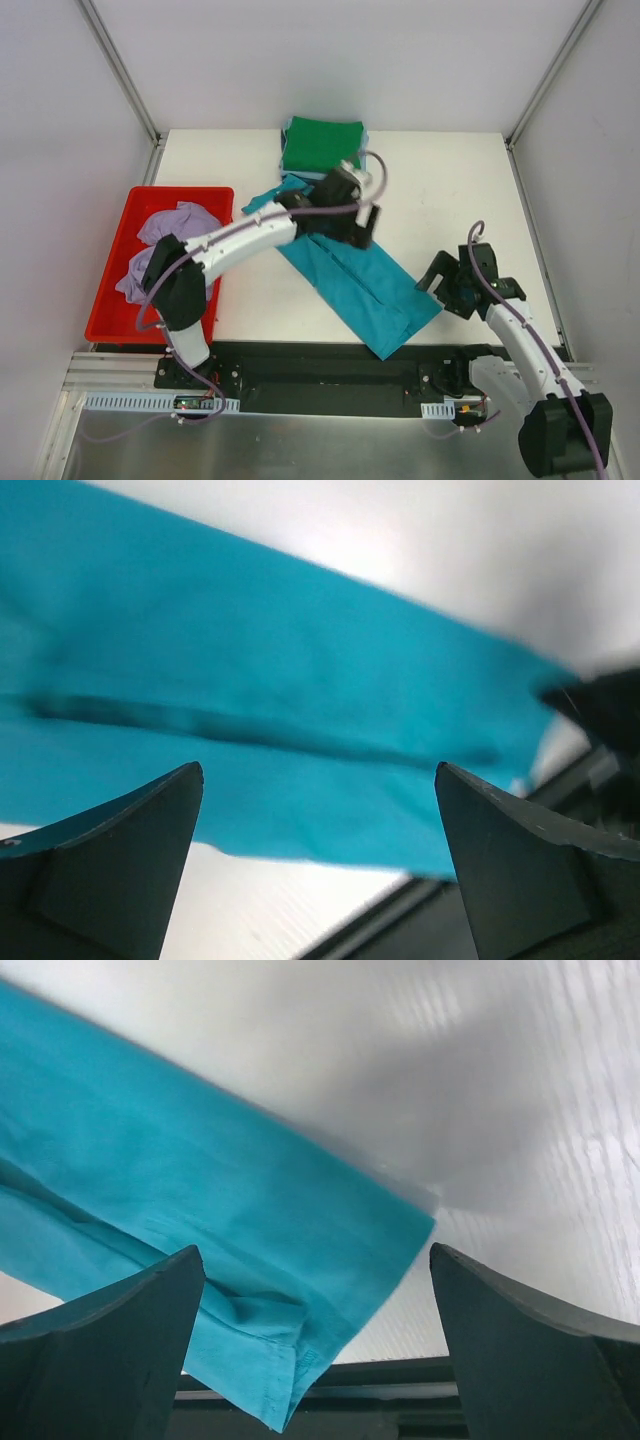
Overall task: Fold and stack the t-shirts
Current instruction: Rotate the tshirt 45degrees, then grab the bottom of the folded rectangular tshirt with both arms
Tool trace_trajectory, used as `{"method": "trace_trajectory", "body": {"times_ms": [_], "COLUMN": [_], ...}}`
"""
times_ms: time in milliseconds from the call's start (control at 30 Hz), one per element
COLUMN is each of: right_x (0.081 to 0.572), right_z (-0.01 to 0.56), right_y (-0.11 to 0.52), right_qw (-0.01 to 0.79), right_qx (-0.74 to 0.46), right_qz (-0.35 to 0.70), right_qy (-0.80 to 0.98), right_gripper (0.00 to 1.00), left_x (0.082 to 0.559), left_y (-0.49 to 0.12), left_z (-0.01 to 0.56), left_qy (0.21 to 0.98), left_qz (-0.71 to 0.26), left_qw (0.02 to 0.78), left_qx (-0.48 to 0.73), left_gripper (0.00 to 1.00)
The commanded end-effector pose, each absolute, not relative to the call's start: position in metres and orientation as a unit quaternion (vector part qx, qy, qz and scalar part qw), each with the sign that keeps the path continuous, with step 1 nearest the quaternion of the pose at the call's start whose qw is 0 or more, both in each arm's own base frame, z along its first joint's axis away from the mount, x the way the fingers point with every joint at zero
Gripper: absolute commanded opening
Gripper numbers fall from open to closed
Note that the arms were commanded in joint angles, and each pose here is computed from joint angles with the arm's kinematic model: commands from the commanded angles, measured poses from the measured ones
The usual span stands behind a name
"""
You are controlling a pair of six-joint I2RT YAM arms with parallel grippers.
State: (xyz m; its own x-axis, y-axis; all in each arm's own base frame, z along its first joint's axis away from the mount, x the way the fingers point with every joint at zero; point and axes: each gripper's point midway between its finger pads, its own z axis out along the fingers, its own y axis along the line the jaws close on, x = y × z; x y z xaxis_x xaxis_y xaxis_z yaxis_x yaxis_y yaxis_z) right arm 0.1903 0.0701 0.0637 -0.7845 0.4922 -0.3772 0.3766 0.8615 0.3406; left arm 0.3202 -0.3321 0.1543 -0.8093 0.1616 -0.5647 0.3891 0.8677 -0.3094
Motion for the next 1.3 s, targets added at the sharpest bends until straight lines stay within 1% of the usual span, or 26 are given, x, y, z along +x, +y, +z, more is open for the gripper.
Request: {"method": "trace_trajectory", "body": {"times_ms": [0,33,100,200,300,433,500,567,633,667,733,800,900,967,1100,1233,1267], "right_x": [0.177,0.176,0.175,0.176,0.174,0.182,0.191,0.206,0.222,0.230,0.244,0.255,0.266,0.267,0.264,0.262,0.262], "right_z": [0.057,0.056,0.053,0.047,0.032,0.015,0.011,0.009,0.009,0.010,0.012,0.011,0.015,0.015,0.015,0.017,0.018], "right_y": [0.072,0.071,0.070,0.076,0.079,0.073,0.070,0.073,0.075,0.074,0.072,0.063,0.065,0.068,0.062,0.061,0.060], "right_qw": [0.209,0.207,0.204,0.195,0.170,0.159,0.153,0.152,0.152,0.150,0.147,0.148,0.142,0.135,0.134,0.136,0.135], "right_qx": [0.263,0.265,0.267,0.267,0.271,0.275,0.279,0.282,0.285,0.288,0.285,0.299,0.301,0.297,0.302,0.302,0.302], "right_qz": [0.173,0.175,0.180,0.203,0.207,0.186,0.175,0.186,0.193,0.190,0.186,0.176,0.194,0.204,0.200,0.205,0.204], "right_qy": [0.926,0.925,0.925,0.922,0.924,0.930,0.932,0.929,0.927,0.927,0.929,0.926,0.923,0.923,0.922,0.921,0.922], "right_gripper": [0.99,0.99,0.94,0.86,0.80,0.75,0.61,0.43,0.35,0.33,0.25,0.22,0.22,0.22,0.23,0.23,0.23], "left_x": [0.207,0.189,0.156,0.117,0.097,0.087,0.087,0.092,0.102,0.108,0.118,0.123,0.126,0.129,0.126,0.120,0.120], "left_y": [-0.382,-0.396,-0.417,-0.436,-0.441,-0.450,-0.457,-0.462,-0.468,-0.471,-0.476,-0.481,-0.493,-0.496,-0.490,-0.483,-0.479], "left_z": [0.145,0.144,0.140,0.128,0.114,0.104,0.100,0.095,0.091,0.090,0.087,0.084,0.078,0.071,0.053,0.036,0.032], "left_qy": [0.882,0.869,0.846,0.830,0.828,0.827,0.824,0.824,0.824,0.824,0.826,0.826,0.827,0.830,0.841,0.852,0.857], "left_qz": [-0.219,-0.224,-0.246,-0.288,-0.299,-0.308,-0.316,-0.309,-0.295,-0.289,-0.274,-0.267,-0.269,-0.261,-0.246,-0.220,-0.206], "left_qw": [0.249,0.249,0.230,0.178,0.149,0.131,0.128,0.135,0.154,0.163,0.180,0.187,0.185,0.182,0.165,0.161,0.165], "left_qx": [0.335,0.365,0.412,0.443,0.450,0.452,0.453,0.456,0.459,0.459,0.459,0.459,0.458,0.457,0.453,0.447,0.443], "left_gripper": [0.99,0.99,0.98,0.95,0.94,0.93,0.92,0.93,0.92,0.92,0.91,0.90,0.86,0.81,0.79,0.69,0.69]}}
